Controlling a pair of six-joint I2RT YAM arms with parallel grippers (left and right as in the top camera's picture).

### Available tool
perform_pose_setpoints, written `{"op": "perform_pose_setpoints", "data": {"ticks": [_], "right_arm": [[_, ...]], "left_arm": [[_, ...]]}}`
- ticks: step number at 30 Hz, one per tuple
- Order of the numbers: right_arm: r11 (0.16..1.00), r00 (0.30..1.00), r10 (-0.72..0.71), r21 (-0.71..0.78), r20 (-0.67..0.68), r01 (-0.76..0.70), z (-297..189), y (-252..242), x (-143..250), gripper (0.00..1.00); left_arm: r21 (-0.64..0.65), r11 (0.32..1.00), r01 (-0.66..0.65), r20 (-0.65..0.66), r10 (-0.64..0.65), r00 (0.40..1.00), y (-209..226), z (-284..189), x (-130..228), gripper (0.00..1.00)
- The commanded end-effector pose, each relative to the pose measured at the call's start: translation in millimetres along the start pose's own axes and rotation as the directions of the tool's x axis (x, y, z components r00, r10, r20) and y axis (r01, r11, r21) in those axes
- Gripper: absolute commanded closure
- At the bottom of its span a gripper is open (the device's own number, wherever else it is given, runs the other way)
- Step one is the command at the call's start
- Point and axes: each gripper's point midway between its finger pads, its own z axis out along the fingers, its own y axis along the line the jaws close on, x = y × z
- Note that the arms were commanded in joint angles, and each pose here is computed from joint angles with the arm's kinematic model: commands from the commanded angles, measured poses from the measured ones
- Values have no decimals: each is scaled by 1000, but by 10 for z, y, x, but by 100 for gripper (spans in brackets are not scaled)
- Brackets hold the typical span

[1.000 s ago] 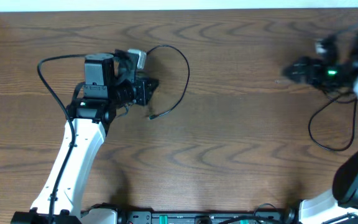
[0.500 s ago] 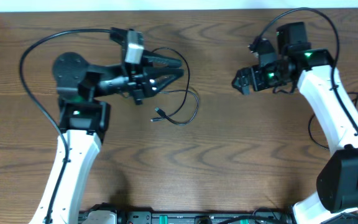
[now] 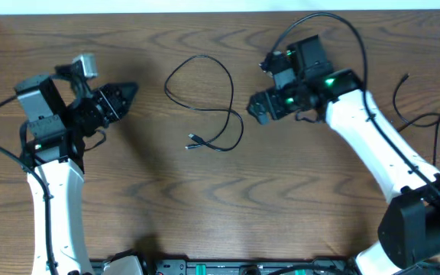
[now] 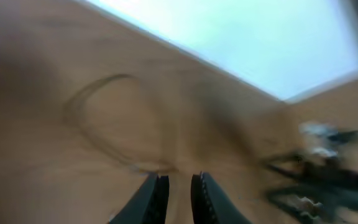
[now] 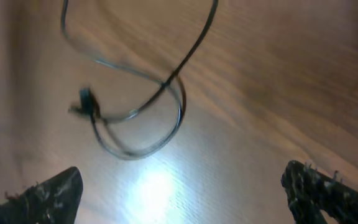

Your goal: Untangle cables

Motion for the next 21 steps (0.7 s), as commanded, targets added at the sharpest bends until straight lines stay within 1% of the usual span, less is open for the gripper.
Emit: {"op": "perform_pose_setpoints", "data": {"ticks": [1, 4, 5, 6, 10, 12, 14, 15, 18, 21], "right_arm": [[930, 944, 326, 159, 53, -330, 222, -224, 88, 1], [861, 864, 486, 100, 132, -499, 403, -133, 8, 1], [844, 842, 518, 75, 150, -532, 464, -91, -18, 1], [847, 838, 517, 37, 173, -530, 611, 0, -52, 1], [875, 860, 476, 2, 186, -484, 992, 116, 4, 1], [888, 876, 451, 11, 169, -459, 1189, 128, 79, 3], [890, 883, 447, 21, 145, -455, 1403, 125, 187, 8], [893, 887, 442, 27, 134, -449, 1493, 120, 239, 8], [919, 918, 385, 51, 94, -391, 1717, 94, 405, 9], [950, 953, 299, 85, 42, -302, 1872, 35, 591, 11]], "left_arm": [[-329, 942, -64, 37, 81, 996, 529, -109, -85, 81], [-375, 925, -55, 24, 69, 997, 590, -124, -37, 81], [-374, 926, -57, 20, 70, 997, 583, -117, -27, 81], [-373, 926, -59, 20, 71, 997, 576, -112, -26, 81], [-372, 926, -59, 19, 71, 997, 576, -112, -24, 81], [-372, 926, -58, 19, 70, 997, 576, -111, -23, 81], [-372, 926, -58, 18, 69, 997, 577, -112, -20, 81], [-373, 926, -57, 16, 68, 998, 578, -112, -14, 81], [-375, 926, -53, 7, 59, 998, 586, -114, 15, 81], [-378, 925, -47, -5, 48, 999, 594, -117, 52, 81]]}}
